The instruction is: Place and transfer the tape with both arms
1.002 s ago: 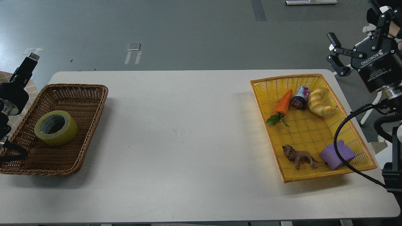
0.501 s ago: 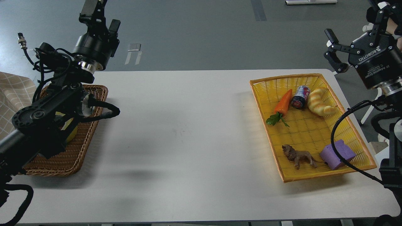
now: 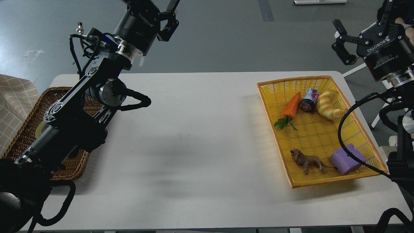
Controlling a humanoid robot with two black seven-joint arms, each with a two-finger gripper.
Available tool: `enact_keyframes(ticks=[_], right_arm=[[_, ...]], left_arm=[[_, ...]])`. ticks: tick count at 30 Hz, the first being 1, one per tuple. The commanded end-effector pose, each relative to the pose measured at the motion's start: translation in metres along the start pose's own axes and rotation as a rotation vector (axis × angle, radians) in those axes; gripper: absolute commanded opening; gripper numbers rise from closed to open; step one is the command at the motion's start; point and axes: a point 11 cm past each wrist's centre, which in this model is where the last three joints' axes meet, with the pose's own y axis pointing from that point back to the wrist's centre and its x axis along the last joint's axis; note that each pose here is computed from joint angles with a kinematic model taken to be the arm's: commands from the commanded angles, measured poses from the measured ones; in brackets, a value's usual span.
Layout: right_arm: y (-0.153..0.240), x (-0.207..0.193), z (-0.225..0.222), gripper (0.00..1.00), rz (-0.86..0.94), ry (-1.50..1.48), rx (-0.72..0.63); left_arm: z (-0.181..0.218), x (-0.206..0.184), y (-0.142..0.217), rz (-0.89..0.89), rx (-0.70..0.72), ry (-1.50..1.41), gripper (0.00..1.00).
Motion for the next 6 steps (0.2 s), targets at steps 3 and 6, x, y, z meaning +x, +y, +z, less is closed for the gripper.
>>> enact_keyframes(ticks=[3,6], right_arm=[[-0.019,-0.021,-0.002,1.00,-0.056,-0.023,0.030],[-0.027,-0.030,-0.004,1.00,-0.080,-0.028,0.037]], left_arm=[[0.000,-0.015,0.005,-0.028,-0.014,0.035,0.98],[-0.009,-0.017,0.015,-0.007,-0.018,0.079,0.98]])
